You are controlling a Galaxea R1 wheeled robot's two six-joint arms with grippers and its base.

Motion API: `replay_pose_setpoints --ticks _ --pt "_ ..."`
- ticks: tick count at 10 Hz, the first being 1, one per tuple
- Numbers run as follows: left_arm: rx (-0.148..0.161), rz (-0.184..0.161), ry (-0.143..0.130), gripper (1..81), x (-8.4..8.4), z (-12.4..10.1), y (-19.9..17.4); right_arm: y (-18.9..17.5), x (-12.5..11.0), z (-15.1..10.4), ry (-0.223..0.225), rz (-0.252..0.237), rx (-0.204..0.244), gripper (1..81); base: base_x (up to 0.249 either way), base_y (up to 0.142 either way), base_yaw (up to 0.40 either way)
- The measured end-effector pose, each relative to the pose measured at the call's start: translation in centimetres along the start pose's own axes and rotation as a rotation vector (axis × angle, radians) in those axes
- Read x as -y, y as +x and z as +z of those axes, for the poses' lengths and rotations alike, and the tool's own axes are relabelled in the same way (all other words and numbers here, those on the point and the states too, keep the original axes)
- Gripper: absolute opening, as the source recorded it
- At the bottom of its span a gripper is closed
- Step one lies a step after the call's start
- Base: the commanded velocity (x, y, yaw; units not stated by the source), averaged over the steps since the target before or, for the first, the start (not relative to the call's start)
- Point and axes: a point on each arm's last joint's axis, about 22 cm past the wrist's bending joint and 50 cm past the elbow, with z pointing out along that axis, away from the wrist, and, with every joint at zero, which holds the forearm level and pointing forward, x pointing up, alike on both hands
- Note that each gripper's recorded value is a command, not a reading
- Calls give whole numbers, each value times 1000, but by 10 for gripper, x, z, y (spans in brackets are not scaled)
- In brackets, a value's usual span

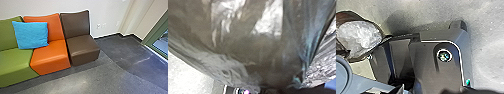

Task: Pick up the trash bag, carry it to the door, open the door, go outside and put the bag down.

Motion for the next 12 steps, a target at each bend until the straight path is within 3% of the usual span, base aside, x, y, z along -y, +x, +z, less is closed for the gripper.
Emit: replay_pose_setpoints --ticks 2,3,6,7,9,12 --pt "21 25 -36 10 -34 6 -19 -12 35 18 48 -18 23 811 0 0 0" --pt "22 47 -44 10 -46 5 -29 -15 43 20 49 -26 17 811 0 0 0" --pt "14 94 20 10 -35 -9 -69 -33 44 13 13 -51 -12 811 0 0 0" --pt "24 109 30 10 -37 -10 -91 -45 52 19 17 -64 -9 811 0 0 0" --pt "55 132 20 10 -48 -13 -137 -60 53 13 0 -75 -21 811 0 0 0" --pt "90 133 55 10 -32 -23 -187 -99 26 15 -58 -45 -11 811 0 0 0"
